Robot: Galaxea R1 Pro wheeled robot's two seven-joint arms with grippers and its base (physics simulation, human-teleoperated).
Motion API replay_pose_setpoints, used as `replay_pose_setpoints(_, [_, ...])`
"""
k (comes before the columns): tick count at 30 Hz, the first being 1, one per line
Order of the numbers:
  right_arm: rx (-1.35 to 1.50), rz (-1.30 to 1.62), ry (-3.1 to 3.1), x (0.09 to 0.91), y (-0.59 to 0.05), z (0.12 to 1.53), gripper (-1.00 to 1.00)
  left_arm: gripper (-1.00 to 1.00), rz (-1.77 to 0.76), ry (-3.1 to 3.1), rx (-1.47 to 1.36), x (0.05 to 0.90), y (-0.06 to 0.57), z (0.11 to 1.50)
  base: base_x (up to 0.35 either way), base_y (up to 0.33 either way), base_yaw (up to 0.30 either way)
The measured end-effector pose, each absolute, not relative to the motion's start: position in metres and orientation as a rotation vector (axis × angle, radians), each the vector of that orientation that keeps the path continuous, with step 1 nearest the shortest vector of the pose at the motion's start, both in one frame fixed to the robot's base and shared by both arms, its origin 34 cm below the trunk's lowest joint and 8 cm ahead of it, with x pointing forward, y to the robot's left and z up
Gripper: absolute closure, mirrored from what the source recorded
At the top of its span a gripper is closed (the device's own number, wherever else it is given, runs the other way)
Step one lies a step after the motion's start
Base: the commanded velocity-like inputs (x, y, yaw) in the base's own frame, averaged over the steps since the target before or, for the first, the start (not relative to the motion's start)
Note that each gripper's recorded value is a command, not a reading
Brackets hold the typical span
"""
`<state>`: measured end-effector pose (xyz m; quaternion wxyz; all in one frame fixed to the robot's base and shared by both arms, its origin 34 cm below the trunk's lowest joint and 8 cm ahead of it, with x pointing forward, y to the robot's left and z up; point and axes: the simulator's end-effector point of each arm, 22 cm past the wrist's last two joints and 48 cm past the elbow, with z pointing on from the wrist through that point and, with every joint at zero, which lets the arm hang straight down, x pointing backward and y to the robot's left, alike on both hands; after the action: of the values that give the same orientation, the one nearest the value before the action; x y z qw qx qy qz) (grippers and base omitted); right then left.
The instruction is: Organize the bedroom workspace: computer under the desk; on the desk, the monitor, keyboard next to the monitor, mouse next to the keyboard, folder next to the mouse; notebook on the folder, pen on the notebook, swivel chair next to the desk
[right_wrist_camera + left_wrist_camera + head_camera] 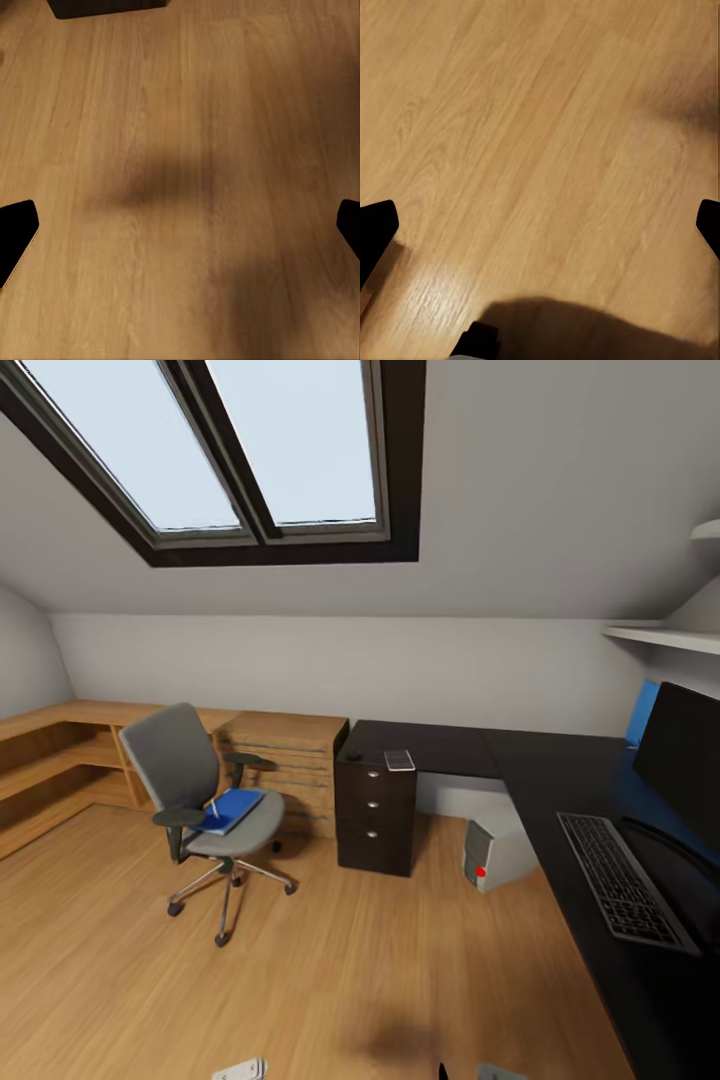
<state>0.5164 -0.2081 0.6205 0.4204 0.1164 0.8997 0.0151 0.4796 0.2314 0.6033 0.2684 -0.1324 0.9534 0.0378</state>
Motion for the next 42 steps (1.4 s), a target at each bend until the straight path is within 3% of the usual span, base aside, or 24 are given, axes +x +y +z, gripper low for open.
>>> replay_pose_setpoints(27, [0.287, 0.043, 2.225, 0.524, -0.207, 0.632, -1.00, -1.00, 0.097, 2.537, -0.354, 0.489, 0.231, 0.614, 0.328, 0.000, 0.004])
replay_pose_setpoints(42, [0.293, 0.035, 2.097, 0.553, -0.213, 0.661, -1.00, -1.00, 0.026, 2.332, -0.376, 0.551, 0.222, 0.671, 0.328, 0.000, 0.000])
